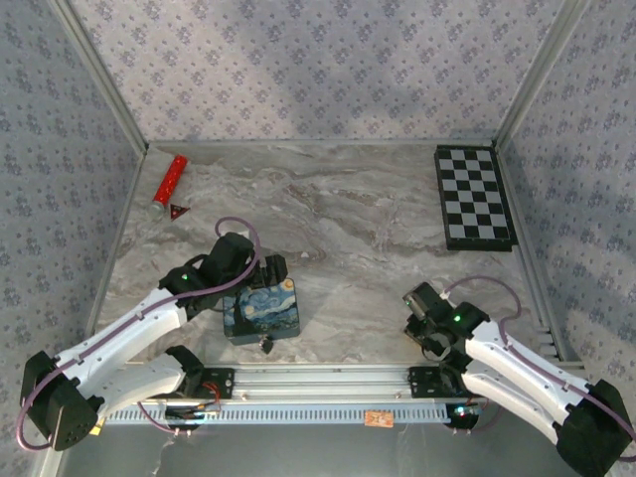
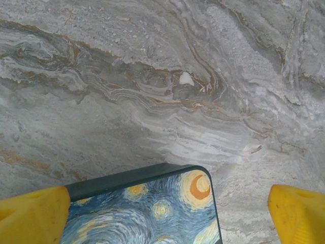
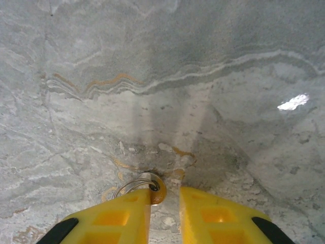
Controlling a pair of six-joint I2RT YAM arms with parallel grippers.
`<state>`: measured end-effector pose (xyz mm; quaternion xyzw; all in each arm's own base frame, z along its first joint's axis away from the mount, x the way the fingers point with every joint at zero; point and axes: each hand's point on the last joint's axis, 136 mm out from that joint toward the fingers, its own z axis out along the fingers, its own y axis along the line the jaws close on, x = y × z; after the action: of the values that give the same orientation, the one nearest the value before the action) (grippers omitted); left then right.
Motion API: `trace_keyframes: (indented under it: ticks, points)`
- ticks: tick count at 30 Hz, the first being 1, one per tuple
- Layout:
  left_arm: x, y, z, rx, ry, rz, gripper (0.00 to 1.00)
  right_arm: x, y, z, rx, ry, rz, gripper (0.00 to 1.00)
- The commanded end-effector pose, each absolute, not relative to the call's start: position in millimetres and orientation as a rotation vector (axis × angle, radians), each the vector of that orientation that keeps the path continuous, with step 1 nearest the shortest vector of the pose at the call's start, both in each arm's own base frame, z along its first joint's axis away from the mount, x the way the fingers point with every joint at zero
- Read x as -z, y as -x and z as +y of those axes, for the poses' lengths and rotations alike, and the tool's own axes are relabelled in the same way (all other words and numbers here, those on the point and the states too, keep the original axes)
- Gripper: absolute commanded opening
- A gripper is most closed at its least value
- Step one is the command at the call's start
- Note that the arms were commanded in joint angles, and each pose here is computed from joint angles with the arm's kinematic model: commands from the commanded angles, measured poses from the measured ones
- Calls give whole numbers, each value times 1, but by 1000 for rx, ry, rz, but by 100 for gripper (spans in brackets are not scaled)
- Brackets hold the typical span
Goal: Unlock a padlock with a key
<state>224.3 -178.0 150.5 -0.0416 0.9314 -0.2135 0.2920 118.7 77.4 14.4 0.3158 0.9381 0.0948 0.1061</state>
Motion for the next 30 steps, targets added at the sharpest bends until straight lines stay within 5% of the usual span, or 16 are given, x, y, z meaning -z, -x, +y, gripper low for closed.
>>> trace_keyframes:
  ticks: [1, 10, 23, 30]
  points:
    - [-154, -225, -179, 576, 92, 2458, 100, -10, -124, 77, -274, -954, 2724, 20]
    - [-149, -225, -179, 568, 87, 2467, 100, -32, -130, 85, -317, -874, 2702, 16]
    - [-148, -225, -177, 557, 92, 2469, 100, -38, -134, 83, -189, -814, 2731, 51]
    - [-148, -224, -175, 552, 101, 2462, 100, -23, -135, 87, -147, -809, 2775, 49]
